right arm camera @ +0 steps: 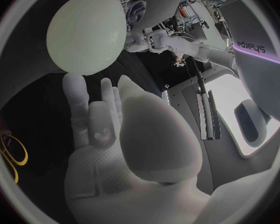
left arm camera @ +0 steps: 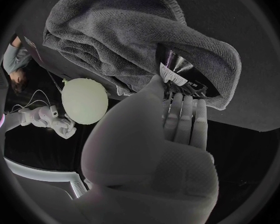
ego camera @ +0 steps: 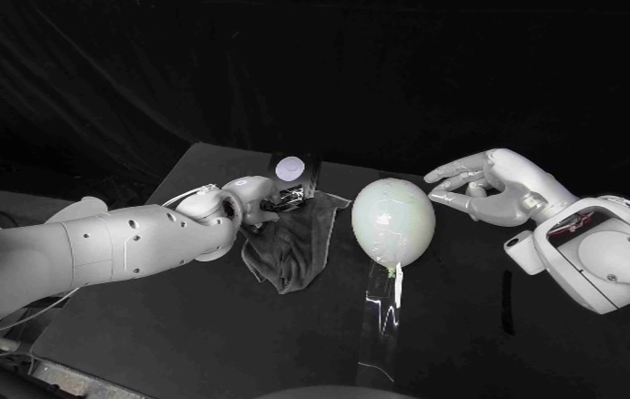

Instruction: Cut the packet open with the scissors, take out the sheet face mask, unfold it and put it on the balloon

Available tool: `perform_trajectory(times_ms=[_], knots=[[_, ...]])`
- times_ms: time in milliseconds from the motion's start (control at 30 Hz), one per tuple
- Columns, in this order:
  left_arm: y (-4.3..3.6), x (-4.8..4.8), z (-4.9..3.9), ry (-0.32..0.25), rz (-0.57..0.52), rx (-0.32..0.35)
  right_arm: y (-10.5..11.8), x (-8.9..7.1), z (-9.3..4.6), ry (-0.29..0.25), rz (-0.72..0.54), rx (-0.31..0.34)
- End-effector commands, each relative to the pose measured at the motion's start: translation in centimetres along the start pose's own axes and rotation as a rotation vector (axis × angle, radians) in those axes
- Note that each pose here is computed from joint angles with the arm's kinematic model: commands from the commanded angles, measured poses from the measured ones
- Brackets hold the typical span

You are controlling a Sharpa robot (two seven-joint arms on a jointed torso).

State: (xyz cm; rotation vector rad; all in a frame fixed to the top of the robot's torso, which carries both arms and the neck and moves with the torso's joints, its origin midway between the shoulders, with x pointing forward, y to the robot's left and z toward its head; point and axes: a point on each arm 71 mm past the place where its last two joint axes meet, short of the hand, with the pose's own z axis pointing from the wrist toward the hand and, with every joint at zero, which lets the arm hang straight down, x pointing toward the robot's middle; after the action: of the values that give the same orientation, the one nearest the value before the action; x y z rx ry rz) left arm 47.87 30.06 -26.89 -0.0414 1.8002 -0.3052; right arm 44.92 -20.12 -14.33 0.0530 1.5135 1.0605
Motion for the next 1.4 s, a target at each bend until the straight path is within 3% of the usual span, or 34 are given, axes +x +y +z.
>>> perform_trajectory(times_ms=[33,267,767,1400], knots=[[0.47,2.37,-0.63,0.147,-0.048,-0.026,0.1,0.1,0.0,0.01,0.0,-0.008],[0.53,2.23,-0.73,0.152,-0.146,-0.012,0.0,0.0,-0.1,0.008,-0.001,-0.005],[1.67,2.04,-0.99,0.19,-0.35,-0.058,-0.3,-0.1,-0.1,0.003,-0.003,0.002],[2.39,2.08,-0.91,0.208,-0.42,-0.101,-0.3,-0.1,-0.1,0.001,-0.002,0.003]])
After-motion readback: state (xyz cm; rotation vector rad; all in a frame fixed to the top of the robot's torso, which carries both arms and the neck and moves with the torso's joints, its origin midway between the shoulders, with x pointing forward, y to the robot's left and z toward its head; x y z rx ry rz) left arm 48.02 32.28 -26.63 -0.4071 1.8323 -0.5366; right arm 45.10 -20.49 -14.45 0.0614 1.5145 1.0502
